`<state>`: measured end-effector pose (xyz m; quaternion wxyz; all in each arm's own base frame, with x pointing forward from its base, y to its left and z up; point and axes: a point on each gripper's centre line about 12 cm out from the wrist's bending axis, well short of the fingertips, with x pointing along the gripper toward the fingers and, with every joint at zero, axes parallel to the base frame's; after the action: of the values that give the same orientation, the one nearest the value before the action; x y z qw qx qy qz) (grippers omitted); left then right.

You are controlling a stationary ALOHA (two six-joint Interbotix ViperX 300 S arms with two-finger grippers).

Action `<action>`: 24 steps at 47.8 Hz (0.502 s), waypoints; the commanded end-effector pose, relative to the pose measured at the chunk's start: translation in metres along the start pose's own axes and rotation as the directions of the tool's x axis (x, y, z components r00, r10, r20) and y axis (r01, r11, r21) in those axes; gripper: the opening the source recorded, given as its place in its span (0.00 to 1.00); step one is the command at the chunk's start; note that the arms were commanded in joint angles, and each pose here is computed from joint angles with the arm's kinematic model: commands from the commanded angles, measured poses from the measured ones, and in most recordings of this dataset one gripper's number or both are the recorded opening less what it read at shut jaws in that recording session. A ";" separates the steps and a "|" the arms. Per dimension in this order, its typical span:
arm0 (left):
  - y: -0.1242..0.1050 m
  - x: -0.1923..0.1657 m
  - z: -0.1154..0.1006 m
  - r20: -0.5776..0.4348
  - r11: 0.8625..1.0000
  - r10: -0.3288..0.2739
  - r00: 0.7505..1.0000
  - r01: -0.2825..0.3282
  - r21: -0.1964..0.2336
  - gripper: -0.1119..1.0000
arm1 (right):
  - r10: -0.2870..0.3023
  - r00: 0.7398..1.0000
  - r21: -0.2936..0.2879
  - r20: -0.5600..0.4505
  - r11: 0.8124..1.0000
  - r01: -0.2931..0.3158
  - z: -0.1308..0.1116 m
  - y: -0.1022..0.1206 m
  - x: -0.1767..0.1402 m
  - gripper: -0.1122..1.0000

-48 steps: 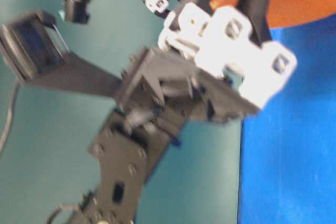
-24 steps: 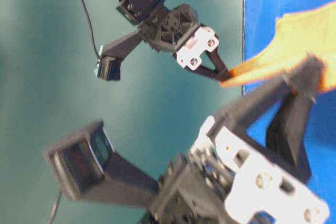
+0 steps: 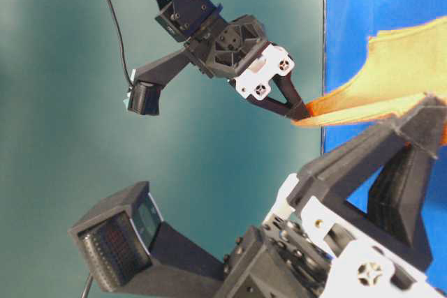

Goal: Fold the orange towel.
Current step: 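Lay the towel strip down lengthwise and open both grippers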

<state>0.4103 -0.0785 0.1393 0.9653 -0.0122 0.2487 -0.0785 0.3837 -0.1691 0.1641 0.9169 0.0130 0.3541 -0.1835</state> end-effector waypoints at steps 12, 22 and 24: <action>-0.011 -0.002 0.013 0.043 1.000 -0.026 0.999 0.025 0.014 0.58 | 0.009 0.997 -0.030 0.073 1.000 -0.007 0.013 -0.001 -0.006 0.56; -0.006 -0.013 0.018 0.021 1.000 -0.013 1.000 0.013 0.015 0.71 | 0.001 0.999 -0.030 0.051 1.000 0.000 0.011 -0.002 -0.006 0.65; -0.006 -0.018 0.021 0.007 1.000 -0.013 1.000 0.013 0.015 0.71 | -0.001 0.999 -0.031 0.047 1.000 0.002 0.010 -0.002 -0.007 0.65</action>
<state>0.4058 -0.0823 0.1426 0.9610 -0.0059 0.2632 -0.0846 0.3841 -0.1702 0.1649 0.9212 -0.0004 0.3464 -0.1774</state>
